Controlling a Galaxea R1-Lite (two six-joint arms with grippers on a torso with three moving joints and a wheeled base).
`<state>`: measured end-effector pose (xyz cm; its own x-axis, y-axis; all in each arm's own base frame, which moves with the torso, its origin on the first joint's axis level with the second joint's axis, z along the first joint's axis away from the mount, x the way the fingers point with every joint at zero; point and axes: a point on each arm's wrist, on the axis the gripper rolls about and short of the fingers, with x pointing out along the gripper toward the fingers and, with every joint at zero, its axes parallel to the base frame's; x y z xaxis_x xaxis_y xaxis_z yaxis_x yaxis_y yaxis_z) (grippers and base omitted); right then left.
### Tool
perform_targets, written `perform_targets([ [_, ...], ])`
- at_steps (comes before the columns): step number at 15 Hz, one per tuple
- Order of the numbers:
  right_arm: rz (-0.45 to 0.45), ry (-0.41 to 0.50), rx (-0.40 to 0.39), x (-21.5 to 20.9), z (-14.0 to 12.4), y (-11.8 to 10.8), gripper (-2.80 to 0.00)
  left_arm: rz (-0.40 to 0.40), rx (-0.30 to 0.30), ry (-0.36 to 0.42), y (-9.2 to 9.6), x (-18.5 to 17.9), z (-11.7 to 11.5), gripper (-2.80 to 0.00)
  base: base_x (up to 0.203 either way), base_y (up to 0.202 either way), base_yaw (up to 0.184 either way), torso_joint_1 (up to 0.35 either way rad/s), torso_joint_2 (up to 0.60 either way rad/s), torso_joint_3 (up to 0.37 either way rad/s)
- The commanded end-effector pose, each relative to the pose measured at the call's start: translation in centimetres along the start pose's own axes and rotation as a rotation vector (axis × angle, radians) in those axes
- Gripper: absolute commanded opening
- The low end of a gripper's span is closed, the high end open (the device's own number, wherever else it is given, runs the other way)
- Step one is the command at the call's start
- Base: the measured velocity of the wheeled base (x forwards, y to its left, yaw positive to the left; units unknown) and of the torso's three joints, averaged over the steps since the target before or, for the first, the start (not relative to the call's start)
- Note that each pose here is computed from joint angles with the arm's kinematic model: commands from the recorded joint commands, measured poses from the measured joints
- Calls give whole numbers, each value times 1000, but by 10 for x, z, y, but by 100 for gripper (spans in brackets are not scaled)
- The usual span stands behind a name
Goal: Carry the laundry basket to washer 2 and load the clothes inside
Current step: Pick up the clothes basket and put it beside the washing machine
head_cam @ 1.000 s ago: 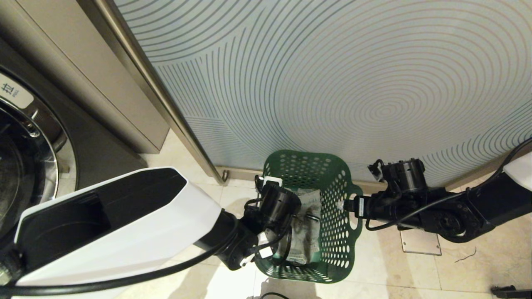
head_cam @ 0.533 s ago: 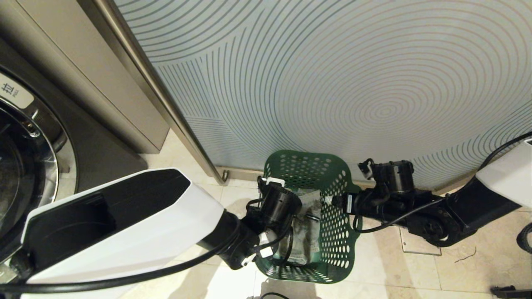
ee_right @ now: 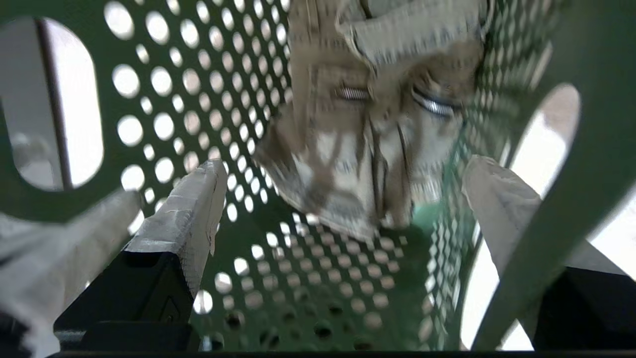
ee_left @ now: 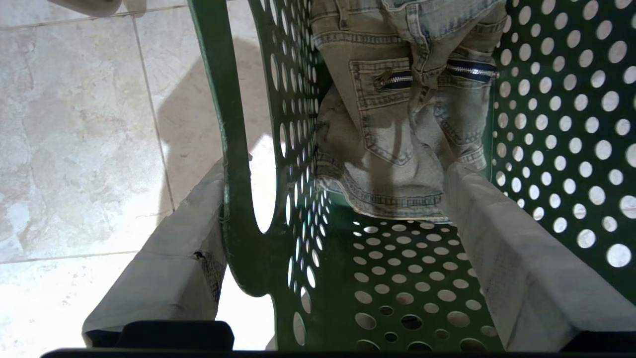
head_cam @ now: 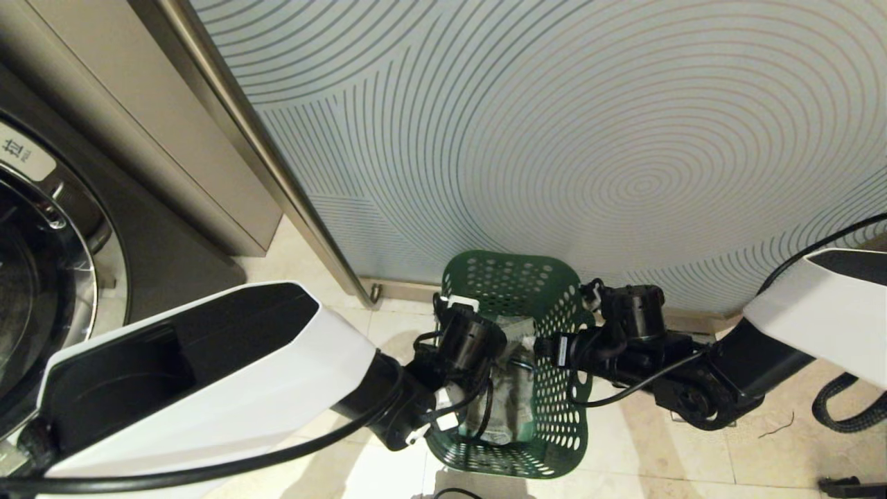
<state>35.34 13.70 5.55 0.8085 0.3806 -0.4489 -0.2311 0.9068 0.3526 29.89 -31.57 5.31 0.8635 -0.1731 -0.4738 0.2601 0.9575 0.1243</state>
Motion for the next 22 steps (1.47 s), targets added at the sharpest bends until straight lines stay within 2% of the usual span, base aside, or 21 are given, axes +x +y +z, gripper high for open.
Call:
perform_targets([
  [1, 3, -7, 5, 10, -13, -5, 0, -9, -4, -4, -1, -1, 1, 0, 0, 0, 0, 0, 0, 0],
  [6, -7, 10, 2, 12, -20, -8, 0, -32, 2, 10, -6, 5, -6, 0, 0, 0, 0, 0, 0, 0],
  [22, -25, 11, 8, 5, -21, -14, 0, -32, -23, -21, -8, 12, 4, 0, 0, 0, 0, 0, 0, 0],
])
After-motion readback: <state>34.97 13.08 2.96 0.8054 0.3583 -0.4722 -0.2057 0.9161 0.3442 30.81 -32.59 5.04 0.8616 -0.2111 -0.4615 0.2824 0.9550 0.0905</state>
